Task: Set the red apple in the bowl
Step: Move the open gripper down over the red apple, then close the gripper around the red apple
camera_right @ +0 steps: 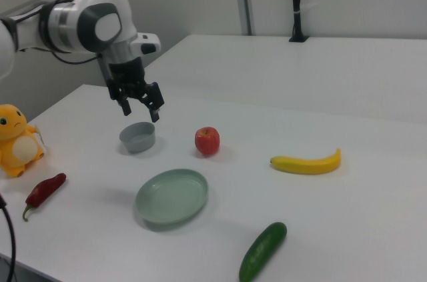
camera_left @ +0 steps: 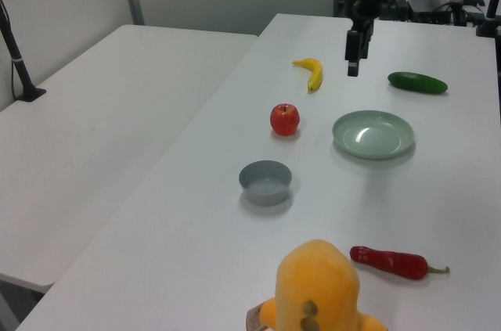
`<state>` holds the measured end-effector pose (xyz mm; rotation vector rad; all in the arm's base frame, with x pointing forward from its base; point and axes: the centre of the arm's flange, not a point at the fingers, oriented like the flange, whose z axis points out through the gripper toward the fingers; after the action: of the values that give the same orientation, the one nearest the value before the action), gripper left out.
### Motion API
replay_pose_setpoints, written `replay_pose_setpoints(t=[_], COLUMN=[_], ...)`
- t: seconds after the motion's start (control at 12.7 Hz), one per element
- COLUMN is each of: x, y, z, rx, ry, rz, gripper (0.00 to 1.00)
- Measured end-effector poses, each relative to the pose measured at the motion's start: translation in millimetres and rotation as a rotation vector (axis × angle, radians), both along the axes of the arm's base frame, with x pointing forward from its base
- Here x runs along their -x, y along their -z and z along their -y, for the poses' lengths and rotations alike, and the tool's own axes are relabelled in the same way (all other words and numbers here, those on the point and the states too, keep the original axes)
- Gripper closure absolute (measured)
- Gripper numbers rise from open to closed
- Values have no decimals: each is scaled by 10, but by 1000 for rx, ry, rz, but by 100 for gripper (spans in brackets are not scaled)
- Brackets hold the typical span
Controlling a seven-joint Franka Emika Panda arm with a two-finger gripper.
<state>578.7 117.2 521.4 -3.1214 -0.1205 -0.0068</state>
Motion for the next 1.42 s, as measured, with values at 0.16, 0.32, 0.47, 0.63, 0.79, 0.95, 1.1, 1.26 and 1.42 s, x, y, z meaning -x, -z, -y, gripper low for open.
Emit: replay_pose_setpoints(t=[0.16, 0.32, 0.47, 0.63, 0.79, 0.95, 1.1, 1.26, 1.42], x=[-285, -566, -830, -1062, -1213, -1348, -1458, -1516, -1530], y=[129, 280, 429, 649, 889, 1108, 1328, 1500, 1562], z=[82, 238, 371, 385, 362, 304, 264, 201, 150], rx=[-5, -4, 10, 24, 49, 75, 107, 114, 115], ry=[46, 102, 133, 166, 205, 233, 258, 272, 284], rz=[-5, -8, 14, 77, 106, 136, 159, 169, 173], gripper=[0, 0, 0, 0, 0, 0, 0, 0, 0])
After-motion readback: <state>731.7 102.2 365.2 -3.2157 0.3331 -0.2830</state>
